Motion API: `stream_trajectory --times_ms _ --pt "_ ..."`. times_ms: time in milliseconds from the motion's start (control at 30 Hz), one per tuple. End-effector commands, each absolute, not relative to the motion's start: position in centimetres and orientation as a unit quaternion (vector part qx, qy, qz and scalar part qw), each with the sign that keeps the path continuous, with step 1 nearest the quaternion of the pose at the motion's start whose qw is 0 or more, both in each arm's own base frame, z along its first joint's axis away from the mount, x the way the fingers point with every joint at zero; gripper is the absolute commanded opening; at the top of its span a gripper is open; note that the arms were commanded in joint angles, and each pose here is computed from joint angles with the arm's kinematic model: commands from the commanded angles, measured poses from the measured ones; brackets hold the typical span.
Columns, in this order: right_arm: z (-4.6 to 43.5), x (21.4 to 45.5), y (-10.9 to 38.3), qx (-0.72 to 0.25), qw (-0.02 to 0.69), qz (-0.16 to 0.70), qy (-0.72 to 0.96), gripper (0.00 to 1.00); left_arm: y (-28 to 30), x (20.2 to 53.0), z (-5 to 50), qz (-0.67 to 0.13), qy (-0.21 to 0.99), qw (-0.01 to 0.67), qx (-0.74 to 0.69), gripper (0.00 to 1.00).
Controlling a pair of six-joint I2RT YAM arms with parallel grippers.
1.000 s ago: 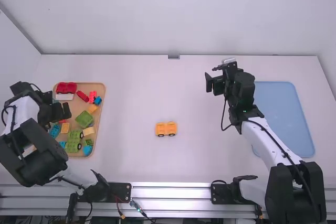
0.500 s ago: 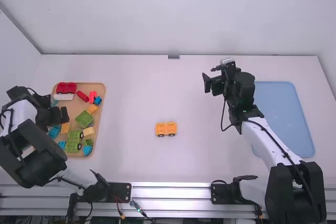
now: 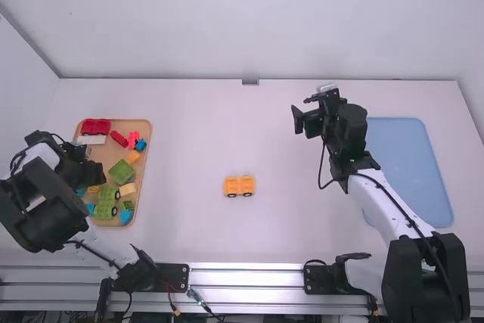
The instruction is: Assemble lego blocks to make yellow taxi
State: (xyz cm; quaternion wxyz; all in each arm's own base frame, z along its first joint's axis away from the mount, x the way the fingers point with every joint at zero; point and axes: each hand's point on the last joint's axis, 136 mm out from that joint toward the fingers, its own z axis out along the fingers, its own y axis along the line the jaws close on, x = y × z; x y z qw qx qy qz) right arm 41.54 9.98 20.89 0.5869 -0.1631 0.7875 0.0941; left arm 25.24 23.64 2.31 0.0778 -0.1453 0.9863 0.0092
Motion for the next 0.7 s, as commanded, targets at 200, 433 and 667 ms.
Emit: stream_trajectory --times_ms 200,433,667 --pt "22.5 42.2 10.2 -0.163 0.598 0.098 0.779 0.99 23.3 25.4 0.7 -0.002 0.988 0.069 -0.137 0.73" --pt "22.4 42.1 10.2 -0.163 0.597 0.098 0.780 0.99 23.5 25.6 -0.1 0.009 0.987 0.083 -0.135 0.72" --pt "22.4 42.1 10.2 -0.163 0.597 0.098 0.780 0.99 23.3 25.4 -0.6 0.007 0.987 0.083 -0.137 0.63"
